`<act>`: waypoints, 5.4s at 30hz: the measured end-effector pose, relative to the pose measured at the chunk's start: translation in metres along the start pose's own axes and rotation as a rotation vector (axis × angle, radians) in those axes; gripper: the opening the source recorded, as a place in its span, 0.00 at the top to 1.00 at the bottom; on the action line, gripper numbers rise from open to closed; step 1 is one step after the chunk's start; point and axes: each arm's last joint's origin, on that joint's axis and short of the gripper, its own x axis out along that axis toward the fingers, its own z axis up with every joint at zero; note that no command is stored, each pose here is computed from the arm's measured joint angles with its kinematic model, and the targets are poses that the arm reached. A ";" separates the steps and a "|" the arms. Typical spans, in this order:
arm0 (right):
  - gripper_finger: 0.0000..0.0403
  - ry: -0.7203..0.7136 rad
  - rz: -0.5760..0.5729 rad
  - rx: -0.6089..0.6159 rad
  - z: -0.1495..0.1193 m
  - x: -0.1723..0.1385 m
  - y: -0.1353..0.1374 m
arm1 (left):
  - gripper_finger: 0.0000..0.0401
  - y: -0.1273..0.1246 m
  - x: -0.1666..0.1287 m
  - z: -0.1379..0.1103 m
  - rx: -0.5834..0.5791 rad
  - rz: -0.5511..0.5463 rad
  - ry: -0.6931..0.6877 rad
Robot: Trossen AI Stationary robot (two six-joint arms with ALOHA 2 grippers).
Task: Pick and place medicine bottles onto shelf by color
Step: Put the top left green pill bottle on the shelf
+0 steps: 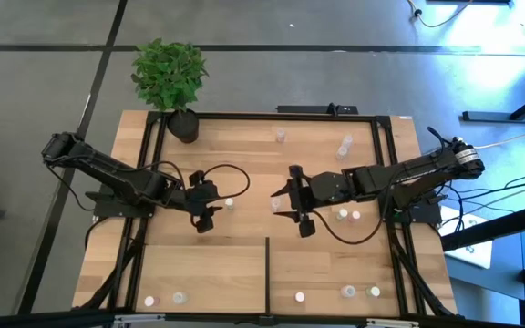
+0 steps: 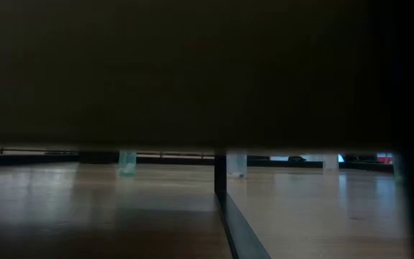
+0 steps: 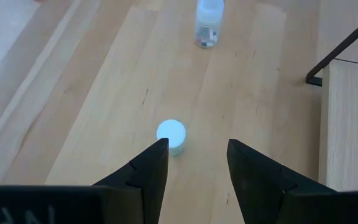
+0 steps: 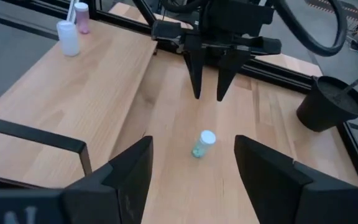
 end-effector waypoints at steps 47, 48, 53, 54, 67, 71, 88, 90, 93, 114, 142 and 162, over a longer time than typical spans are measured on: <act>0.43 -0.008 0.000 0.001 0.001 0.000 0.000 | 0.41 0.027 0.066 0.007 -0.067 -0.011 0.186; 0.43 -0.008 0.000 0.001 0.001 0.000 0.000 | 0.41 0.028 0.067 0.007 -0.058 -0.013 0.194; 0.43 -0.008 0.000 0.001 0.001 0.000 0.000 | 0.41 0.026 0.079 0.004 -0.037 -0.008 0.220; 0.43 -0.008 0.000 0.001 0.001 0.000 0.000 | 0.41 0.026 0.081 0.002 -0.035 -0.005 0.229; 0.43 -0.008 0.000 0.001 0.001 0.000 0.000 | 0.41 0.011 0.087 -0.003 0.000 0.000 0.221; 0.43 -0.007 0.000 0.001 0.001 0.000 0.000 | 0.42 0.011 0.087 -0.003 0.001 0.008 0.218; 0.43 -0.007 0.000 0.001 0.001 0.000 0.000 | 0.74 0.011 0.087 -0.003 -0.022 0.011 0.217; 0.43 -0.007 0.000 0.001 0.001 0.000 0.000 | 0.76 0.011 0.087 -0.003 -0.025 0.011 0.217; 0.43 -0.007 0.000 0.001 0.001 0.000 0.000 | 0.77 0.011 0.087 -0.003 -0.037 0.012 0.217; 0.43 -0.009 0.000 0.001 0.001 0.000 0.000 | 0.78 -0.043 0.016 0.016 -0.057 -0.059 0.125; 0.43 -0.008 0.000 0.001 0.001 0.000 0.000 | 0.78 -0.182 -0.032 -0.008 0.050 -0.253 0.130; 0.43 -0.007 0.001 0.001 0.001 0.000 0.000 | 0.78 -0.211 -0.068 -0.031 0.014 -0.200 0.085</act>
